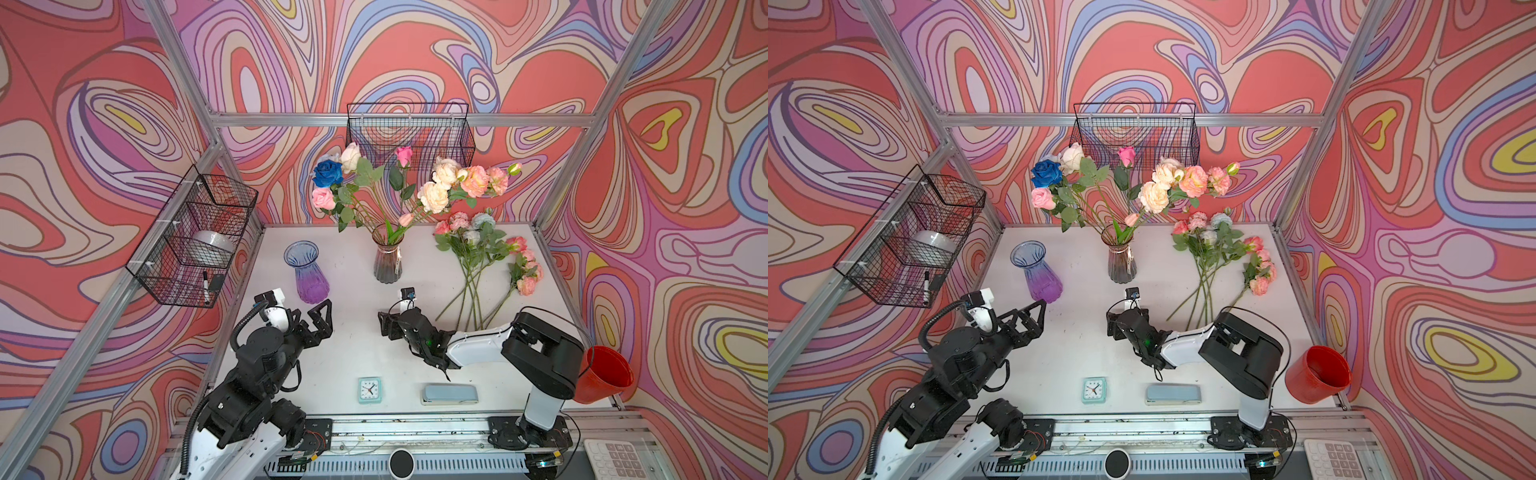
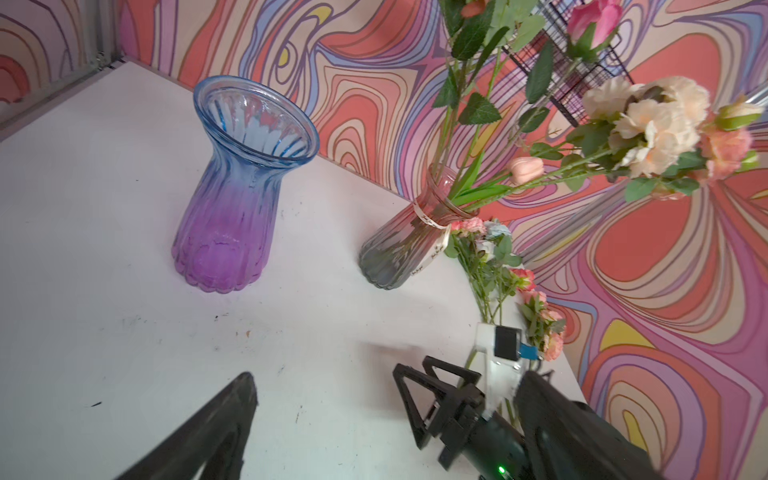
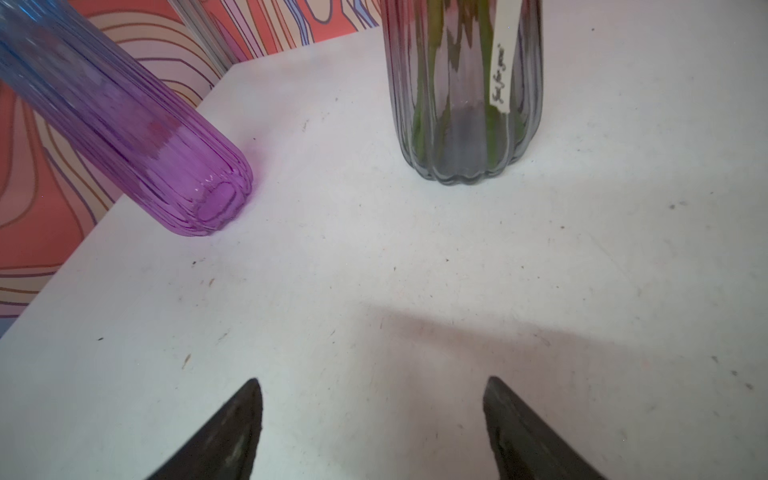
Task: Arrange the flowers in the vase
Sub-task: 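Draw the right gripper back while the left gripper reaches to the blue-purple vase, then grasp the rim of the blue-purple vase with the left gripper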
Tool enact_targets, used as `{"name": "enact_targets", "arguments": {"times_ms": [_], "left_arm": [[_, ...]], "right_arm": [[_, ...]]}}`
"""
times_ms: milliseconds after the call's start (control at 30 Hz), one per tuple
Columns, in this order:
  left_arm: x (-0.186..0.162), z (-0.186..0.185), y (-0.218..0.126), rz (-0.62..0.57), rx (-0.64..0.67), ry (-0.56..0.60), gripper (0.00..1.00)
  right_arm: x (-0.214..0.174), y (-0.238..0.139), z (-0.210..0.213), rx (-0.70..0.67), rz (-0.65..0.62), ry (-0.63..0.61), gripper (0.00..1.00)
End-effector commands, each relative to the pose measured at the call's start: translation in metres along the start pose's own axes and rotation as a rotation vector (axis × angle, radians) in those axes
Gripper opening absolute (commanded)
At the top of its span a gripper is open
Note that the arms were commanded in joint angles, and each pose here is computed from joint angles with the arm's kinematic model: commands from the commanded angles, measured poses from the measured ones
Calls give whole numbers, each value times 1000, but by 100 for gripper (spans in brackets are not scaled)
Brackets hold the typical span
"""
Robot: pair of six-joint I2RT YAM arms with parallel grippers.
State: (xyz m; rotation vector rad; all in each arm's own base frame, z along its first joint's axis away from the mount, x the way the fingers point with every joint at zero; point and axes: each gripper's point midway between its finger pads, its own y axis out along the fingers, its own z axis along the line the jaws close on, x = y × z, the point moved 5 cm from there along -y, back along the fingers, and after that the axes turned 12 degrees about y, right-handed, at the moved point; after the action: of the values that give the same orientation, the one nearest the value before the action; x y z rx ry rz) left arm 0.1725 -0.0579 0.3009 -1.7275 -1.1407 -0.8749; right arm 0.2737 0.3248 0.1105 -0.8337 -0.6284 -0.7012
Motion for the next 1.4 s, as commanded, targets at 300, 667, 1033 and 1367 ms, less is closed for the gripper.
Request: {"name": "enact_targets", "arguments": {"times_ms": [300,667,1033,1367], "left_arm": [[73,-4,33,42,175,-4,74],[82,59,96,189,283,-229,95],[75,108,155,235,394,-310,79],[52,128,170,359,493,-294,33]], "right_arm": [[26,-67,21,141,-40,38,83],[50,-109,21,199,-104,63,82],[61,-135,10,203,-148,88,82],[66,-148,1,181,-181,92,82]]}}
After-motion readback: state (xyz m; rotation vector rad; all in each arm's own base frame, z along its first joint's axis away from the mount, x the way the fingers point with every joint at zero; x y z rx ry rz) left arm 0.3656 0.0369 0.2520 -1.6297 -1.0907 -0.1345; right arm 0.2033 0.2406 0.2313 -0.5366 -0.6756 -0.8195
